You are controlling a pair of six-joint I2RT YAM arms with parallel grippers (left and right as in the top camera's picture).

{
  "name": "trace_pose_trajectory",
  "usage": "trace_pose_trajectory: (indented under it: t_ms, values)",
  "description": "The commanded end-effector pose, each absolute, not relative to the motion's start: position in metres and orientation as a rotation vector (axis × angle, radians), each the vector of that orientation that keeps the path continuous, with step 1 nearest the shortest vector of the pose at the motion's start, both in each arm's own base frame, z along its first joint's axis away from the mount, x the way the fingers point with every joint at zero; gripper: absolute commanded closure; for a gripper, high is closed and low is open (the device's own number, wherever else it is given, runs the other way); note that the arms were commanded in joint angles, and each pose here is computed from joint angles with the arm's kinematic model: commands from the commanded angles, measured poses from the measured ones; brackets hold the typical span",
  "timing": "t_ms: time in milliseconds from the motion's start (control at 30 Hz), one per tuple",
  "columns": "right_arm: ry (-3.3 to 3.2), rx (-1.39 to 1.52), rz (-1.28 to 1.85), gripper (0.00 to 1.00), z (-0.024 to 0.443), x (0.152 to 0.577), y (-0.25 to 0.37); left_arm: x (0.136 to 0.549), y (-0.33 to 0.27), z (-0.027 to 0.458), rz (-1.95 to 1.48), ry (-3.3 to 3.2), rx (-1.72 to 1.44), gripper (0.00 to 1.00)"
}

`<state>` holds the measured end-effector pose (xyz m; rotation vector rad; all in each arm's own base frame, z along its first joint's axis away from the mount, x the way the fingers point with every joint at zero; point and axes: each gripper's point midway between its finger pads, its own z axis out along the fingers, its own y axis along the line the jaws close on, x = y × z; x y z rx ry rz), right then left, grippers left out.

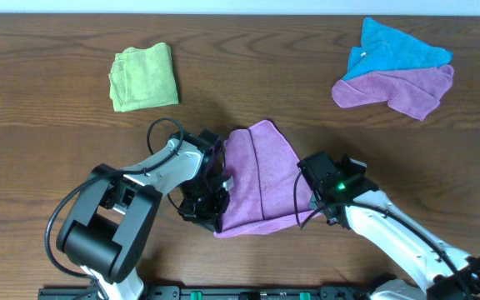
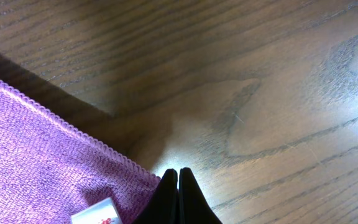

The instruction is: Fold the cloth

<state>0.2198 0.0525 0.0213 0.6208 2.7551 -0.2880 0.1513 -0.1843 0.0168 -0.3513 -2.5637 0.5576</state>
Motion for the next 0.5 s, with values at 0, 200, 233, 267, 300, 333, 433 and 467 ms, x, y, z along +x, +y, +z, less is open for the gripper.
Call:
trace_pose_trajectory:
  t_ms: [0, 200, 233, 267, 300, 333, 433, 467]
  values:
    - [2.720, 0.640, -0.313, 0.99, 0.0258, 0.2247, 0.0485, 0.1472, -0.1849, 0.0163, 0.555, -2.542, -0.318, 0.85]
    - [2.765, 0.646, -0.253, 0.99, 0.0223, 0.2205, 0.0571, 0.1428, -0.1832, 0.0185, 0.535, -2.523, -0.276, 0.26]
    - [2.764, 0.646, -0.252, 0.99, 0.0223, 0.2206, 0.0572, 0.1422, -0.1832, 0.0189, 0.536, -2.520, -0.274, 0.20]
    - [2.763, 0.645, -0.251, 0.99, 0.0223, 0.2210, 0.0573, 0.1414, -0.1829, 0.0193, 0.534, -2.517, -0.272, 0.16]
    - [2.762, 0.645, -0.250, 0.99, 0.0224, 0.2212, 0.0575, 0.1406, -0.1828, 0.0199, 0.534, -2.512, -0.269, 0.16]
    - [2.762, 0.646, -0.249, 0.99, 0.0224, 0.2213, 0.0575, 0.1398, -0.1824, 0.0203, 0.531, -2.509, -0.267, 0.15]
    - [2.761, 0.646, -0.248, 0.99, 0.0224, 0.2216, 0.0577, 0.1384, -0.1855, 0.0225, 0.538, -2.495, -0.205, 0.16]
    - [2.759, 0.646, -0.246, 0.99, 0.0225, 0.2220, 0.0579, 0.1376, -0.1882, 0.0238, 0.556, -2.487, -0.204, 0.17]
